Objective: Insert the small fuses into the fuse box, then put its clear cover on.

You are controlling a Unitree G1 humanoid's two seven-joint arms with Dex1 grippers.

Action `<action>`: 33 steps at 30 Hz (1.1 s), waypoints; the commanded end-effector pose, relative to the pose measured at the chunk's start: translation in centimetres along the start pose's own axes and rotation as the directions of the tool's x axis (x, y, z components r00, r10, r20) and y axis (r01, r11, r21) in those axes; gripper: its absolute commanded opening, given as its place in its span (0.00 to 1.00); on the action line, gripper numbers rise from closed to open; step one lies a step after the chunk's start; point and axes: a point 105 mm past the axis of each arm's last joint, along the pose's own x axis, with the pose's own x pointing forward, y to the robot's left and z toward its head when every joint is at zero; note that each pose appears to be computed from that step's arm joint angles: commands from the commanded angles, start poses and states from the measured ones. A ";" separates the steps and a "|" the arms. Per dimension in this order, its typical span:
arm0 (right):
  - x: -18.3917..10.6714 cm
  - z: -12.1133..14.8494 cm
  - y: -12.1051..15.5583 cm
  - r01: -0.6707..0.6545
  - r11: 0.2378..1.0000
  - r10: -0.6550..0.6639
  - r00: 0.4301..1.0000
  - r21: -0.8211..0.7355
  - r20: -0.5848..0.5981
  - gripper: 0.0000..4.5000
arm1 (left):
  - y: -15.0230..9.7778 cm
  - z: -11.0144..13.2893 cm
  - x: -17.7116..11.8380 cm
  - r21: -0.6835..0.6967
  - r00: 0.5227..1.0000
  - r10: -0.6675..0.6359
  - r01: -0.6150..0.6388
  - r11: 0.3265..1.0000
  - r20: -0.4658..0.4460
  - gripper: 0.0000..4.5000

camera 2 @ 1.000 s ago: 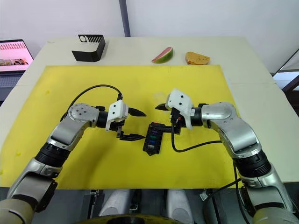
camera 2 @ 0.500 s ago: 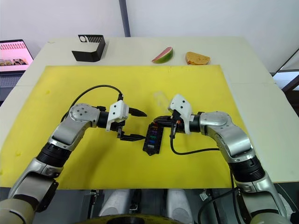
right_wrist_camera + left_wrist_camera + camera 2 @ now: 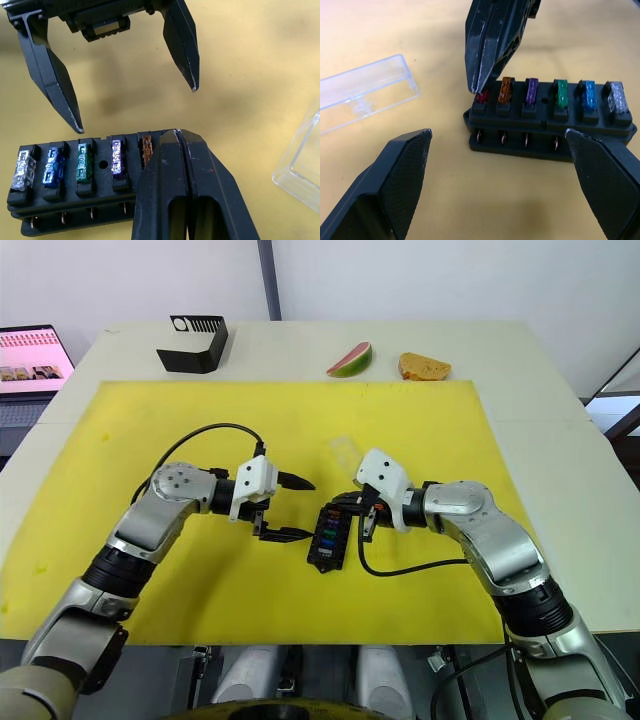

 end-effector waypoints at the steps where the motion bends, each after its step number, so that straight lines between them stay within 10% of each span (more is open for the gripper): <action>1: -0.8 1.7 0.6 -0.021 1.000 0.022 0.997 -0.010 0.073 0.01 | 0.5 1.7 -0.6 0.061 0.998 0.039 -0.042 0.997 0.049 1.00; 9: -7.0 1.5 -2.9 0.302 0.947 -0.313 0.944 0.113 0.103 0.12 | -0.3 0.4 -6.8 -0.174 0.947 0.306 -0.286 0.942 0.097 1.00; 17: -13.2 -1.2 -2.1 0.484 0.852 -0.493 0.870 0.201 -0.009 0.98 | -2.6 -0.9 -10.2 -0.325 0.923 0.382 -0.348 0.879 0.043 1.00; 33: -0.5 2.5 -5.9 0.538 0.774 -0.565 0.825 0.334 -0.021 0.99 | -0.9 2.5 -9.6 -0.260 0.886 0.457 -0.425 0.867 0.075 1.00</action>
